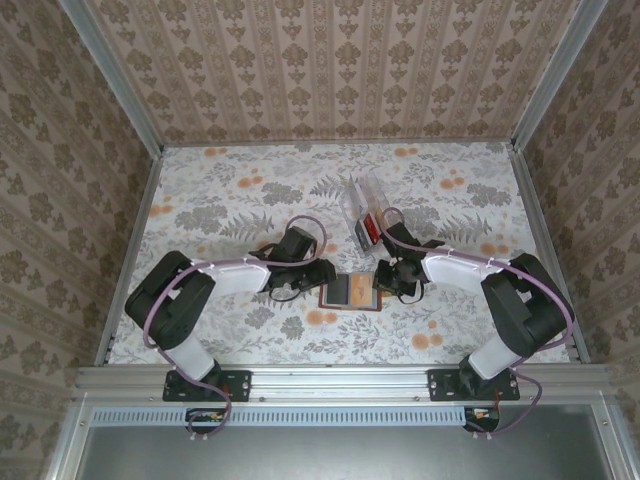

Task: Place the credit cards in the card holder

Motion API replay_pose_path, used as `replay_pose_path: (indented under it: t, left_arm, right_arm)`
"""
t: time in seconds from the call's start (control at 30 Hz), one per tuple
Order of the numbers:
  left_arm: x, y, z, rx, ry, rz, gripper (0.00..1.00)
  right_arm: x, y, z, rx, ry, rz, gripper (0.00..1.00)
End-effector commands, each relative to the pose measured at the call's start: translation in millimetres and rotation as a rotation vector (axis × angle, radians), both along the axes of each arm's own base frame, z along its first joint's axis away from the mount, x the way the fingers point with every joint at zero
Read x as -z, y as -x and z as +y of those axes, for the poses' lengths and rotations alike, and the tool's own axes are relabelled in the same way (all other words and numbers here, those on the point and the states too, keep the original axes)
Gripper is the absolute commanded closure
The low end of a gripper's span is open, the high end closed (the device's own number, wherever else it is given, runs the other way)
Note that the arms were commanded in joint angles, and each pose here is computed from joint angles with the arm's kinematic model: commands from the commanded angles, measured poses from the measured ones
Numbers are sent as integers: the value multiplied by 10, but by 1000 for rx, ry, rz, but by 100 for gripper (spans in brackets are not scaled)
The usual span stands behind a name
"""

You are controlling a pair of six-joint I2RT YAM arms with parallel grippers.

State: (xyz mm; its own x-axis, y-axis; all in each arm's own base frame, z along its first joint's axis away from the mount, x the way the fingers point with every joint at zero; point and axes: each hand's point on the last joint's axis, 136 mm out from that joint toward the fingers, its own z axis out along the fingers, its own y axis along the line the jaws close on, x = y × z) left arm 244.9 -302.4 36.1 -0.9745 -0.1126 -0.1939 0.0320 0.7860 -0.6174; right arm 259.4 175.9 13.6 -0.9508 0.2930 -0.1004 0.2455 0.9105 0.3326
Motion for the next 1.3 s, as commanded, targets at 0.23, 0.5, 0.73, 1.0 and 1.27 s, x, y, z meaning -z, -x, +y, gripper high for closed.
replay_pose_path:
  t: [0.23,0.5,0.73,1.0,1.27]
  left_arm:
    - [-752,40,-465,79,247,-100,56]
    - [-728,128,-845,185,321,-58,56]
    - [-412,145,-952,155,337,44,60]
    - [-210,159,-925,113,334,102,67]
    - [-116,148,-878,88,306,113,73]
  right_arm:
    - [212,150,-91,1,56,79,77]
    - [78,114,-63,5,30,47,77]
    - [-209,66,-233,62,55,-22,75]
    - [-575,-10,-280,94,-14,-130,78]
    - [-632,-74,199,10,-244,-117,92]
